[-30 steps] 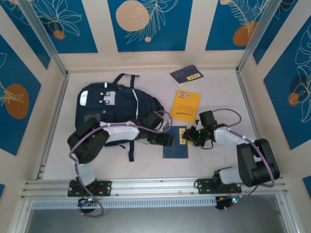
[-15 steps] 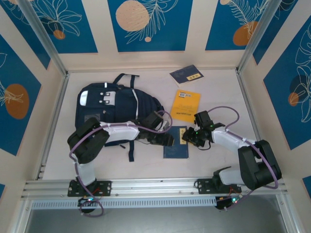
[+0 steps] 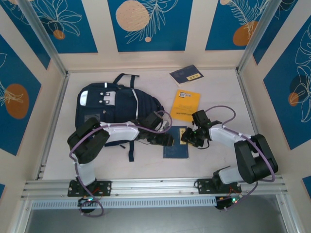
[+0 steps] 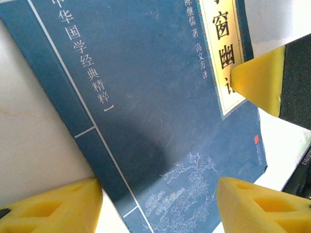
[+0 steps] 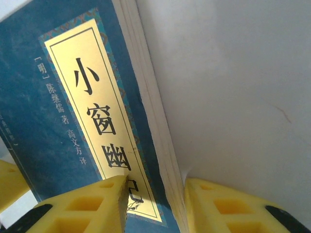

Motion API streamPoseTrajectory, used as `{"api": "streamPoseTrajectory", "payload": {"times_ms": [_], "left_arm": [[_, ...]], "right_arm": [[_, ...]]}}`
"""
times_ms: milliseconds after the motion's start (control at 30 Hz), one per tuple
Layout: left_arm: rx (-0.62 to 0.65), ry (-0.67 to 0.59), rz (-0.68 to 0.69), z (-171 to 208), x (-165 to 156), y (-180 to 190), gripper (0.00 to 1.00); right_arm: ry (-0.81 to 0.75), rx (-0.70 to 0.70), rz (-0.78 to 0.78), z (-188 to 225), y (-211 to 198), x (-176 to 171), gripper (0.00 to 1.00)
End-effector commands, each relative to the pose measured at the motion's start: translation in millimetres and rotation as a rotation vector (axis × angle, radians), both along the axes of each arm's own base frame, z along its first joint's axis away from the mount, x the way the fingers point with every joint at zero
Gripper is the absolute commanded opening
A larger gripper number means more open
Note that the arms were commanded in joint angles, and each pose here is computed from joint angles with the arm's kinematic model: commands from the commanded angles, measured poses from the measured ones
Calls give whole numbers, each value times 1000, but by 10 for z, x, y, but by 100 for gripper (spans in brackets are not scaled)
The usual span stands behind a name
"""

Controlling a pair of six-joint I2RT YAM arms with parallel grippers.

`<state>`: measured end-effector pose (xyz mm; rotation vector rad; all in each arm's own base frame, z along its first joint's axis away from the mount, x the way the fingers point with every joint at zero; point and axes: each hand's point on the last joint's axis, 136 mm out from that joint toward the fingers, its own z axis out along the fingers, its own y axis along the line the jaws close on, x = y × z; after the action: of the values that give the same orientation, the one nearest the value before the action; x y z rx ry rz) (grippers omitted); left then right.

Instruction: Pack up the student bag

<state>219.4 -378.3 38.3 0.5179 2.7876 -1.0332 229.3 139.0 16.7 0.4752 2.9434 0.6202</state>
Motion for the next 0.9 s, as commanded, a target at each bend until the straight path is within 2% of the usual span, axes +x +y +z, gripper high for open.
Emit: {"api": "streamPoseTrajectory", "payload": {"times_ms": [0, 200, 400, 467, 633, 867], "left_arm": [[-33, 52, -36, -73, -115, -75, 62], [-25, 44, -37, -71, -113, -54, 62], [-28, 50, -35, -85, -112, -65, 61], [-27, 49, -37, -85, -113, -67, 61], [-23, 44, -34, -71, -117, -45, 62], [-9, 35, -32, -71, -123, -3, 62]], "right_arm": [[17, 164, 111, 42, 388, -69, 34], [-77, 195, 111, 388, 384, -70, 31], [-108, 253, 150, 599, 449, -133, 26], [-106, 255, 152, 606, 453, -143, 23], [-111, 253, 141, 579, 448, -132, 7], [-126, 227, 132, 633, 396, -117, 0]]}}
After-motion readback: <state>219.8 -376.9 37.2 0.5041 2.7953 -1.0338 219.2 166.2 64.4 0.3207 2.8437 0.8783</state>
